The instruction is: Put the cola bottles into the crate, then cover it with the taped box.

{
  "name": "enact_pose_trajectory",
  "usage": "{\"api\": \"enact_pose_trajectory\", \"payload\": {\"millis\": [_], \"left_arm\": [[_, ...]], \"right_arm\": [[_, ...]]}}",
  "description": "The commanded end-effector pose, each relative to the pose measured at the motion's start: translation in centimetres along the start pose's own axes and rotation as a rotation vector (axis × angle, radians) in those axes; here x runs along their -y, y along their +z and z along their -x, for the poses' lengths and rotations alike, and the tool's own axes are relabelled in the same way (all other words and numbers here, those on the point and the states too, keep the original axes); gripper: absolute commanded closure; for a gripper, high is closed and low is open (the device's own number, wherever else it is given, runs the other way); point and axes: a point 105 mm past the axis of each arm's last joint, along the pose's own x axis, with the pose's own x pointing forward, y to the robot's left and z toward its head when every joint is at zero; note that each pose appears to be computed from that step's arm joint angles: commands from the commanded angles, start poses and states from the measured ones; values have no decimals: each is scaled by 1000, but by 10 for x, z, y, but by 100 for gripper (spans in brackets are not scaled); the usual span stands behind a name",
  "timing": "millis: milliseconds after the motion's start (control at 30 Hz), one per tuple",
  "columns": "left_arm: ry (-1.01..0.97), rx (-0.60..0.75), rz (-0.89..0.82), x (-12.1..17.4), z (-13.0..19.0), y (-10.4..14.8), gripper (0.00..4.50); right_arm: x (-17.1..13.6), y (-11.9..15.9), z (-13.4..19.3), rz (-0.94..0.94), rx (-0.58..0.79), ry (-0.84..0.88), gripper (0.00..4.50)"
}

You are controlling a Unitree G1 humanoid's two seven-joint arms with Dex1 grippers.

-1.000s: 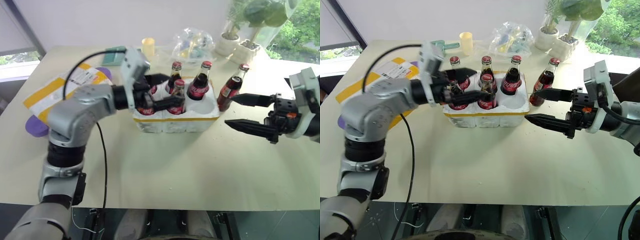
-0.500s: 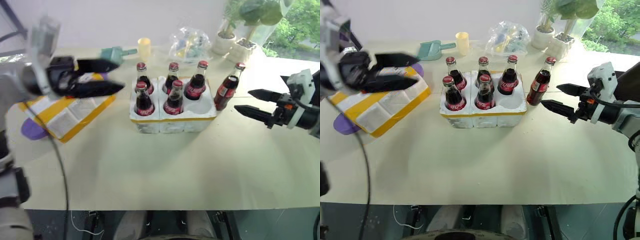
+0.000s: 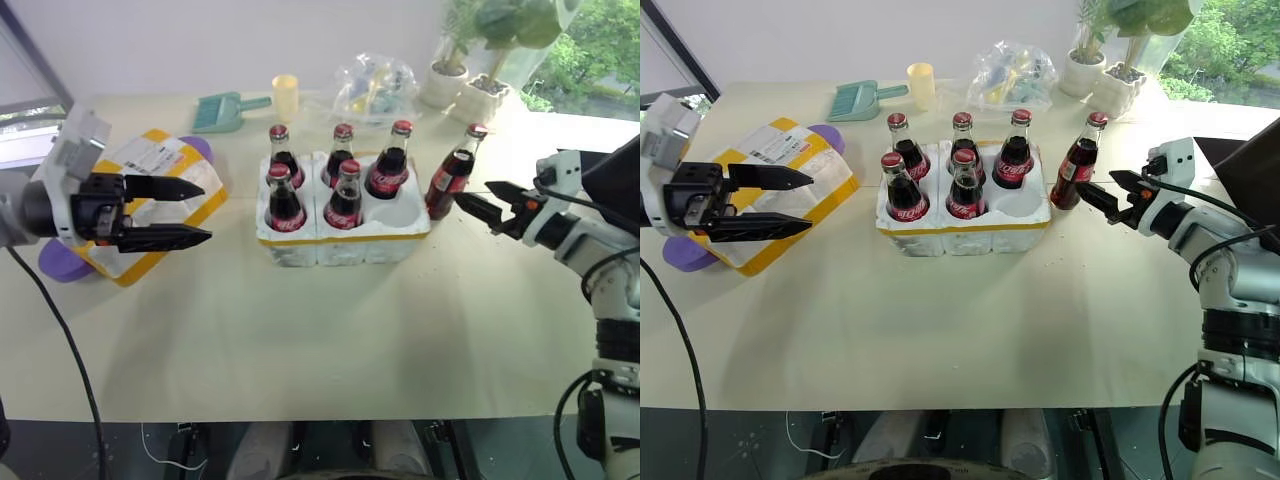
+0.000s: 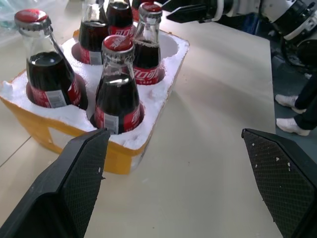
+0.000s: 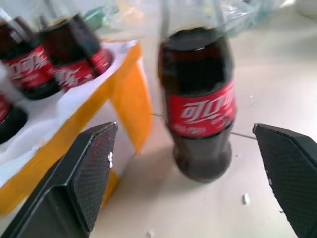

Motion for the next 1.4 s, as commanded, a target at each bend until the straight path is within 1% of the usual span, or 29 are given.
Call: {"api": "enact_pose_trajectory", "payload": {"millis": [33,367,733,800,900,933,1100,1167,1233,1267,1333,1400], "left_arm": [[19,31,-35,5,7,11,4],[34,52,-35,8,6,10,4],[23,58,-57,8,1,14,4],[21,60,-58,8,0,14,0],[19,58,-60,7,-1,14,0],[19,58,-61,7,-1,14,0],[14,59,-60,5,-2,14,0],[7,63,-58,5,-3,14,0],[-2,66,-57,6,-5,14,0],[-4,66,-56,6,-5,14,0],[-9,67,-58,6,-5,15,0],[-12,66,-59,5,-6,15,0]], "right_arm": [[5,7,-7,21,36,-10,0],[0,8,-37,-12,60,23,0],[-5,0,-66,-39,62,29,0],[-5,0,-68,-51,75,30,54],[-8,3,-67,-40,89,52,165],[-8,4,-66,-37,94,60,165],[-6,30,-50,-34,178,61,165],[-3,49,-40,-46,239,56,165],[-8,71,-29,-64,309,87,165],[-11,76,-26,-70,325,100,165],[-29,100,-14,-97,391,193,165],[-52,115,-2,-110,424,302,165]]}}
